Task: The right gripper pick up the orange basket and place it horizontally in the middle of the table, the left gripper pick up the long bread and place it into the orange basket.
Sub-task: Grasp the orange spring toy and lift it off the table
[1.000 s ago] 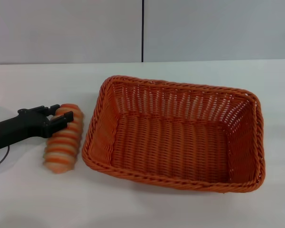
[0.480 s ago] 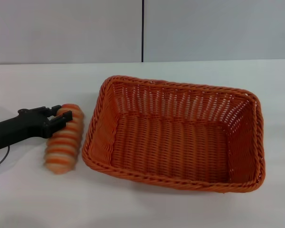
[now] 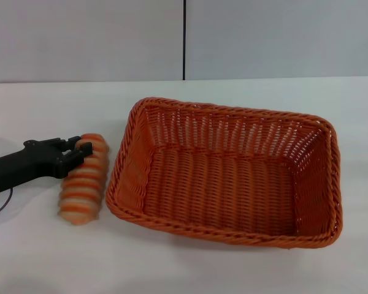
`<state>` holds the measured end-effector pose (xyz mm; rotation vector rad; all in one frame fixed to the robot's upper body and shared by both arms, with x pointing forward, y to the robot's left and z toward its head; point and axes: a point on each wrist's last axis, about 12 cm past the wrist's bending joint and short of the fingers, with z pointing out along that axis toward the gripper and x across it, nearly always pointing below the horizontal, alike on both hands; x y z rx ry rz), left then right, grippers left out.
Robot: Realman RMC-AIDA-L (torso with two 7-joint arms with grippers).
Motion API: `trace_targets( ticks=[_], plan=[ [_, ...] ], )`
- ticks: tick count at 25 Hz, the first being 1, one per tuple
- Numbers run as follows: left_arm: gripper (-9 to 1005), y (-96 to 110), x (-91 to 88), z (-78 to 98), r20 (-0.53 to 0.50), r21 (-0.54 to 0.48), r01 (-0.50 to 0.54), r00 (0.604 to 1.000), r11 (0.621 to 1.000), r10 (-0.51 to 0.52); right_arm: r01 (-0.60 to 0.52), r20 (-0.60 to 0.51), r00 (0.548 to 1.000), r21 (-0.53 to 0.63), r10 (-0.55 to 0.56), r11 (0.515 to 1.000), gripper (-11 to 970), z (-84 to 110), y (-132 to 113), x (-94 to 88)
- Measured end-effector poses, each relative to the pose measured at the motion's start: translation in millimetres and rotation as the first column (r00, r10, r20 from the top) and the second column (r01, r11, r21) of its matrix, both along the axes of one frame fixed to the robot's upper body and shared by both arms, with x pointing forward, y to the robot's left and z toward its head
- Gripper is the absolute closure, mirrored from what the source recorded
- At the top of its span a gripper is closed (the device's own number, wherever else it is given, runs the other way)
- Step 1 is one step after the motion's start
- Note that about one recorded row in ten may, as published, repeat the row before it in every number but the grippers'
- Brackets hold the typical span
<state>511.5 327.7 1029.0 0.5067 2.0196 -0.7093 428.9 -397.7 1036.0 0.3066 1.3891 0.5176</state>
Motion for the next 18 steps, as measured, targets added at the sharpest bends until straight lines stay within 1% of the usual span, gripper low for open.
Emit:
trace_targets(
  ticks=[8, 18],
  plan=[
    [736, 0.1, -0.3, -0.2, -0.001, 0.0, -0.001, 1.0, 1.0, 0.001, -0.001, 0.001, 1.0, 0.0, 0.001, 1.0, 490, 0.1, 0.1, 0.3],
    [791, 0.9, -0.2, 0.3, 0.002, 0.003, -0.002, 1.0, 1.0, 0.002, -0.001, 0.001, 1.0, 0.001, 0.001, 1.0, 491, -0.1, 0.6, 0.4]
  ],
)
